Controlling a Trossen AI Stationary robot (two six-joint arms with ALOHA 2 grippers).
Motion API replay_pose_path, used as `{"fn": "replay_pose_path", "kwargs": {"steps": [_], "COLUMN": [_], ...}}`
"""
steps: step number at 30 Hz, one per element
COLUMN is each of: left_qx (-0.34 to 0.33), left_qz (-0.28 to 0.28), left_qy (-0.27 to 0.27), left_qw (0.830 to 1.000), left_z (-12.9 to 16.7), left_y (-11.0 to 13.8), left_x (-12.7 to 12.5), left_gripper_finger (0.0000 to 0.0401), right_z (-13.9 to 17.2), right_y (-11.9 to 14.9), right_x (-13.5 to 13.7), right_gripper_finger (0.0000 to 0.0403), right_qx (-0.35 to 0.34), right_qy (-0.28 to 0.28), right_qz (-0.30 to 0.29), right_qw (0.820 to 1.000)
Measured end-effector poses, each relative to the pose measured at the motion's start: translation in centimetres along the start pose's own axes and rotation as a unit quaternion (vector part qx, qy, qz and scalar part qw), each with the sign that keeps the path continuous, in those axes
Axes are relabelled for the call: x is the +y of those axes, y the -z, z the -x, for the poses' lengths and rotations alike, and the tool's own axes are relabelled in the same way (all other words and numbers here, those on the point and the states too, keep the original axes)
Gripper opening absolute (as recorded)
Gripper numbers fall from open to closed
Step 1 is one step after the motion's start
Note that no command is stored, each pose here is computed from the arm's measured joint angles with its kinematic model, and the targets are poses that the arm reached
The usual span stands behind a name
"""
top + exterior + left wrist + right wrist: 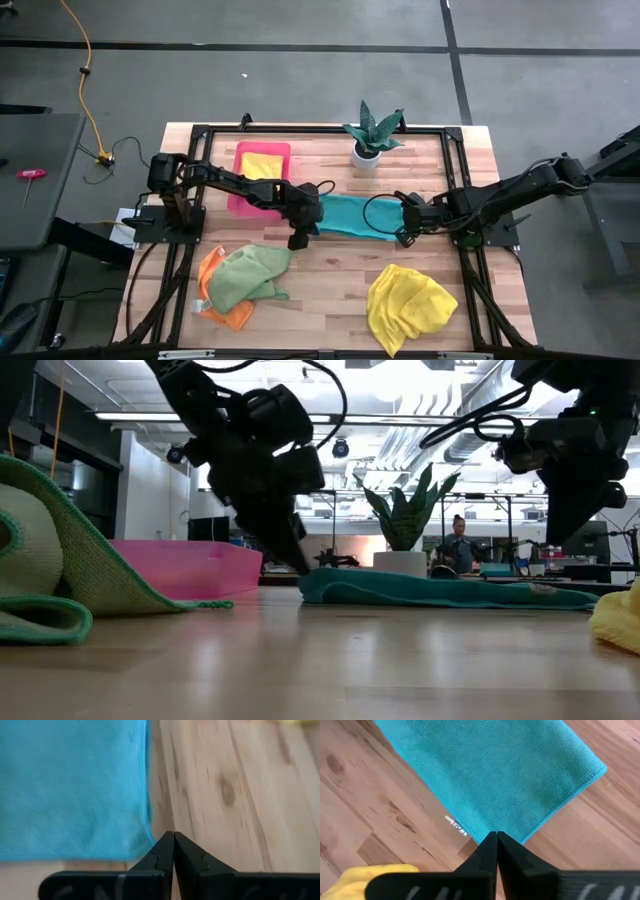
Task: Fold microfiber towels
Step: Fold the blue microfiber towel
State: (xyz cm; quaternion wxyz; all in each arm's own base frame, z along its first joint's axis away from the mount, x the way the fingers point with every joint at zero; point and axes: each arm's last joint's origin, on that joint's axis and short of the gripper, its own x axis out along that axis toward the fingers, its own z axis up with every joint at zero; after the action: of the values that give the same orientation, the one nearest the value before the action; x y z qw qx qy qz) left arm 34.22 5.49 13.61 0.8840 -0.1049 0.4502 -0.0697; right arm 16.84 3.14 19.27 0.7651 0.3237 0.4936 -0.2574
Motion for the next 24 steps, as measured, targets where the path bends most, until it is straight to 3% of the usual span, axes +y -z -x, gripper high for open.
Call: {"fn": "replay_pose_path", "kwargs": {"steps": [9,11,16,20,24], "left_qx": [-0.002,-0.022,-0.079,-0.089,-0.054], "left_qz": [-0.019,-0.034,-0.049,-0.042,-0.017], "left_qy": [0.065,0.033,-0.107,-0.119,-0.109], "left_qw": [0.998,0.999,0.990,0.988,0.992], "left_z": [1.5,2.5,4.3,3.3,0.7], "left_y": [-0.5,-1.0,-2.4,-2.5,-1.3], "left_x": [-2.0,-2.1,-1.4,-0.4,0.2], "left_gripper_finger": [0.0000,0.0000,0.0000,0.0000,0.0000], "right_z": [0.0,0.0,0.0,0.0,0.0], "right_y": [0.0,0.0,-0.2,-0.3,-0.4], "right_x": [0.0,0.0,0.0,0.2,0.3], "right_gripper_finger": [0.0000,0.0000,0.0000,0.0000,0.0000], "right_qx": [-0.003,-0.005,-0.027,-0.036,-0.037], "right_qy": [0.000,0.001,0.010,-0.001,-0.004], "right_qz": [0.000,0.000,-0.013,-0.017,-0.017], "right_qw": [1.000,1.000,0.999,0.999,0.999]}}
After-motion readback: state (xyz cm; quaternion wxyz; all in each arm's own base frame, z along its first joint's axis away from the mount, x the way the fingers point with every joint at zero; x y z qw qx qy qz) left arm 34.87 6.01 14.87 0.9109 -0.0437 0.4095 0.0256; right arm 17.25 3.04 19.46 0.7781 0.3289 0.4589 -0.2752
